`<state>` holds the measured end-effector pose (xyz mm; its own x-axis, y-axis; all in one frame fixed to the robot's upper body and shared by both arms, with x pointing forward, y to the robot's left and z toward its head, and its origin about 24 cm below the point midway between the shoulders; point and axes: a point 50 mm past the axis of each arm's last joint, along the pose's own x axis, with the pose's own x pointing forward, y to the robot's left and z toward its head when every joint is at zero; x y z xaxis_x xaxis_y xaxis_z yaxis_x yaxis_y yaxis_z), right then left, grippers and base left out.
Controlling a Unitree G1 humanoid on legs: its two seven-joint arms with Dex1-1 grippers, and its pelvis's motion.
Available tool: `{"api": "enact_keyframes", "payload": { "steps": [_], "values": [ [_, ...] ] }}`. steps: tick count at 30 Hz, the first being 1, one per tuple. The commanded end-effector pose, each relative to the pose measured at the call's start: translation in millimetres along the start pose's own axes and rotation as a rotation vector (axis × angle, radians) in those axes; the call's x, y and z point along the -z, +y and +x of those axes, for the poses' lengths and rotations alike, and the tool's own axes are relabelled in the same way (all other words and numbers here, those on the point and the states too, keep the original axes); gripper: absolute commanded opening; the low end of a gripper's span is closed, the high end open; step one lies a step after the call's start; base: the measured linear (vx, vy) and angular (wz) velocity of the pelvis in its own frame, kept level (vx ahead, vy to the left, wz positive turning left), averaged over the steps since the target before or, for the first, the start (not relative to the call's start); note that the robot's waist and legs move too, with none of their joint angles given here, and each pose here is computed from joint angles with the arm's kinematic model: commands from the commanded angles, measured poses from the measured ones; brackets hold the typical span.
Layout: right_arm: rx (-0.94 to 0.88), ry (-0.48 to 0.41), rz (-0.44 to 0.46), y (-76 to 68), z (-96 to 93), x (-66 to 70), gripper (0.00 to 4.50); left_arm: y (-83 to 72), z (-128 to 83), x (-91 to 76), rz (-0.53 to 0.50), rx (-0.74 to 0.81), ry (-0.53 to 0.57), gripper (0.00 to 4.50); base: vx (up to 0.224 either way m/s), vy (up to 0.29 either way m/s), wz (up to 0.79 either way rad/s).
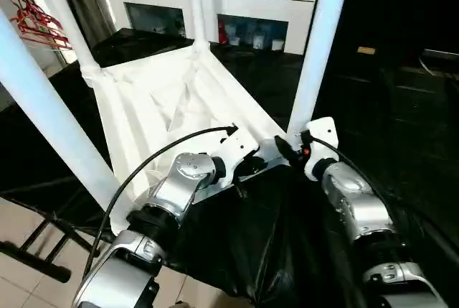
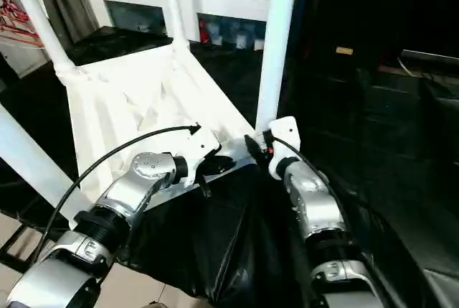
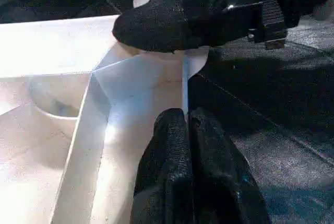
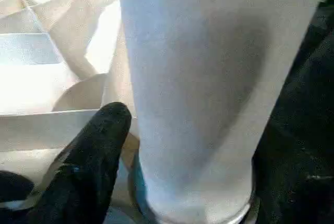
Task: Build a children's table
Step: Rotate leg to tighten
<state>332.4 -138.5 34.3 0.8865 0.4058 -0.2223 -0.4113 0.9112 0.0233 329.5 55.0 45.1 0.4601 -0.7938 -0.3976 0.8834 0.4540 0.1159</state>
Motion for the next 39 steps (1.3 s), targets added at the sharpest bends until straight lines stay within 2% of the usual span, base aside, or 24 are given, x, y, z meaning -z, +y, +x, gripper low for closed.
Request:
{"api": "enact_keyframes", "payload": {
  "steps": [1,4,5,8,14,18,19,20,25,28,30,32,35,37,39],
  "values": [
    [-0.183,0.012,0.029,36.3,7.3,5.4,3.89,1.0,3,-11.9,0.038,-0.010,-0.043,0.00,0.000,0.000,0.00],
    [-0.205,0.012,-0.020,31.6,3.7,3.7,4.09,1.4,-1,-9.2,0.051,0.020,-0.037,0.00,0.000,0.000,0.00],
    [-0.236,0.011,-0.062,26.0,-0.9,1.8,4.09,2.0,-6,-6.7,0.065,0.052,-0.030,0.00,0.000,0.000,0.00],
    [-0.304,0.000,-0.100,11.8,-12.2,-4.6,4.09,5.1,-16,-1.2,0.085,0.109,-0.012,0.00,0.000,0.000,0.00],
    [-0.379,0.009,-0.140,5.4,-21.3,-7.2,4.09,6.5,-25,3.0,0.101,0.164,-0.008,0.00,0.000,0.000,0.00],
    [-0.521,0.040,-0.199,0.0,-37.3,-10.2,4.09,5.5,-41,8.9,0.129,0.289,-0.015,0.00,0.000,0.000,0.00],
    [-0.523,0.040,-0.200,0.0,-37.6,-10.2,4.09,5.4,-41,9.0,0.130,0.292,-0.015,0.00,0.000,0.000,0.00],
    [-0.624,0.074,-0.226,1.2,-46.6,-8.9,4.09,4.7,-50,12.3,0.131,0.349,-0.011,0.00,0.000,0.000,0.00],
    [-0.717,0.115,-0.252,3.7,-53.6,-6.0,4.09,4.9,-58,16.1,0.127,0.385,-0.007,0.00,0.000,0.000,0.00],
    [-0.761,0.126,-0.248,5.5,-54.5,-6.7,3.74,3.6,-64,20.1,0.120,0.407,0.007,0.00,0.000,0.000,0.00],
    [-0.777,0.131,-0.249,6.7,-54.4,-7.4,3.72,3.2,-66,21.3,0.119,0.408,0.008,0.00,0.000,0.000,0.00],
    [-0.791,0.134,-0.250,7.7,-54.4,-7.9,3.41,3.0,-67,22.4,0.117,0.411,0.010,0.00,0.000,0.000,0.00],
    [-0.812,0.141,-0.253,8.5,-54.7,-8.5,3.27,2.6,-70,23.7,0.112,0.419,0.014,0.00,0.000,0.000,0.00],
    [-0.826,0.145,-0.253,8.8,-54.7,-8.7,2.95,2.3,-72,25.0,0.107,0.426,0.020,0.00,0.000,0.000,0.00],
    [-0.852,0.155,-0.249,9.5,-55.2,-8.4,2.90,1.4,-76,27.4,0.097,0.442,0.034,0.00,0.000,0.000,0.00]
  ]
}}
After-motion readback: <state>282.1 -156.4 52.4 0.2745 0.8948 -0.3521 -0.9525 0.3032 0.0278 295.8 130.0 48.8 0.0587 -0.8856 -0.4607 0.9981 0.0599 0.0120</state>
